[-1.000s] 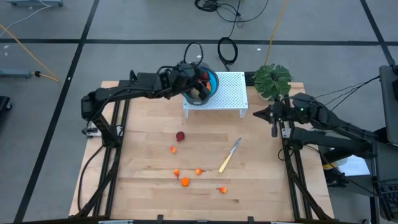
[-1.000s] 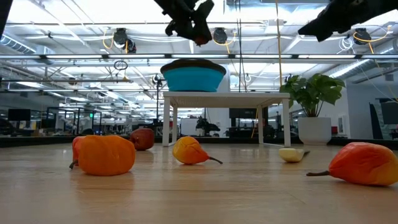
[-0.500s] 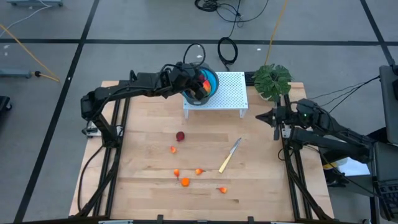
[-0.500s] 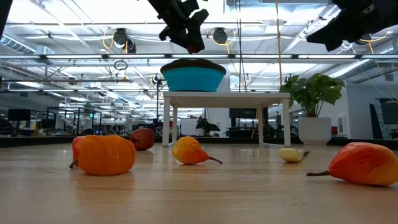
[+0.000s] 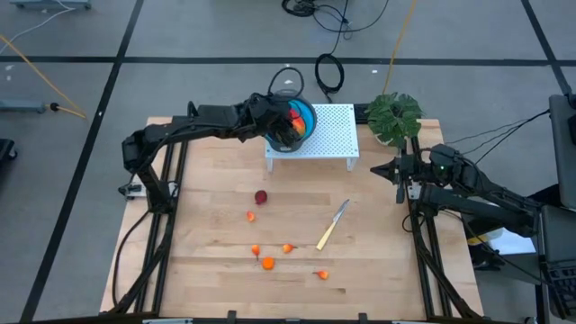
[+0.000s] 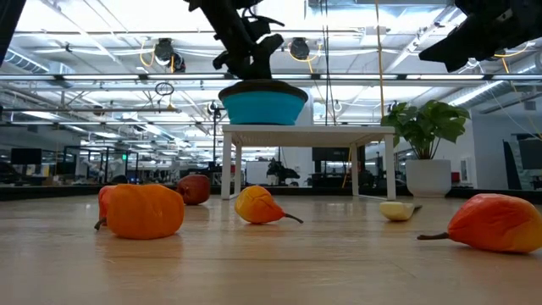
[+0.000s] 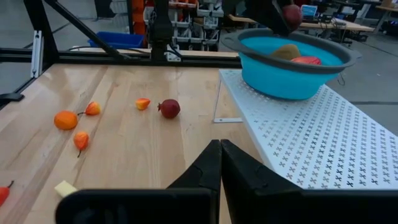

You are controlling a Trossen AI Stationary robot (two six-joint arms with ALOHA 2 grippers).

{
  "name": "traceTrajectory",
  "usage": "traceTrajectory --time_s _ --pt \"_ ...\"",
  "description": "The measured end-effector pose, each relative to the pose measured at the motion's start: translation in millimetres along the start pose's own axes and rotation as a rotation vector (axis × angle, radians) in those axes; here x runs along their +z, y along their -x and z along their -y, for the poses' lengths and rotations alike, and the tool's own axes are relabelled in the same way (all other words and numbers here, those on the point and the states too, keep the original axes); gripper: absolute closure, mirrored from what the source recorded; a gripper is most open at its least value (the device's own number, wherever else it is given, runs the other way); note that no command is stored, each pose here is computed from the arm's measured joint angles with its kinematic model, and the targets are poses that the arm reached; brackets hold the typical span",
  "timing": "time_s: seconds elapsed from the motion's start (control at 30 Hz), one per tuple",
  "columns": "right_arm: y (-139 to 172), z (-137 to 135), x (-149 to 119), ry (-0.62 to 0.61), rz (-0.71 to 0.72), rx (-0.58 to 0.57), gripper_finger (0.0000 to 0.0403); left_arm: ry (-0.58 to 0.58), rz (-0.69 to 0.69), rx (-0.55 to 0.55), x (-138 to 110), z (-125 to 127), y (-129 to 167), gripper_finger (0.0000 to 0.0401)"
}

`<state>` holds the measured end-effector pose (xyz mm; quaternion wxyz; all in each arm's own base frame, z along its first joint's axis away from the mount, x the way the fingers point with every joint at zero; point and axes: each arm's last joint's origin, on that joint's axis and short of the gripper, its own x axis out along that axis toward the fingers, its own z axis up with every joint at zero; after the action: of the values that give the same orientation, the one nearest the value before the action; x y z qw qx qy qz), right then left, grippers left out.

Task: Pick & Place Fruit
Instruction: Put the red pomegranate into the blue strainer bowl on the shelf

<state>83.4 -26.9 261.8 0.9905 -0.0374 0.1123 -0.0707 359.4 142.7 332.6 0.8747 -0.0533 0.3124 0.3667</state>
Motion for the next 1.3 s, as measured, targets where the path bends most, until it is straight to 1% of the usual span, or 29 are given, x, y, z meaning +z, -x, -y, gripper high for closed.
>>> traceTrajectory --time_s 0.17,0.33,0.43,0.6,0.8,0.9,0.97,1.1,1.2,1.3 --pt "0.0 0.0 -0.1 0.007 -0.001 0.000 0.0399 0.038 -0.029 0.015 -1.8 -7.7 -3.1 0.0210" --pt "0.0 0.0 0.0 0.009 0.000 0.000 0.0399 0.048 -0.053 -0.015 -3.8 -9.3 -8.2 0.0207" --pt "0.0 0.0 0.0 0.009 0.000 0.000 0.0399 0.039 -0.079 -0.013 -7.2 -8.4 -11.4 0.0194" --pt "0.0 0.0 0.0 0.007 0.000 0.000 0.0399 0.040 -0.072 -0.015 -6.8 -7.3 -13.2 0.0165" --pt "0.0 -0.1 0.0 0.007 0.000 0.004 0.0399 0.007 -0.063 0.001 -5.5 -9.4 -10.4 0.0136" --pt "0.0 -0.1 0.0 0.007 0.001 0.004 0.0399 0.007 -0.026 -0.004 0.5 -13.9 3.5 0.0122" --pt "0.0 -0.1 0.0 0.007 0.001 0.004 0.0399 0.025 0.013 -0.015 5.9 -16.0 18.9 0.0116" --pt "0.0 0.0 1.1 0.009 0.011 0.003 0.0399 0.122 0.090 -0.068 13.8 -13.3 57.6 0.0117" --pt "0.1 0.2 2.8 0.013 0.028 0.001 0.0399 0.200 0.133 -0.133 15.7 -3.0 84.4 0.0124" --pt "0.1 0.2 2.9 0.017 0.029 0.001 0.0399 0.186 0.137 -0.202 11.3 15.5 103.9 0.0135"
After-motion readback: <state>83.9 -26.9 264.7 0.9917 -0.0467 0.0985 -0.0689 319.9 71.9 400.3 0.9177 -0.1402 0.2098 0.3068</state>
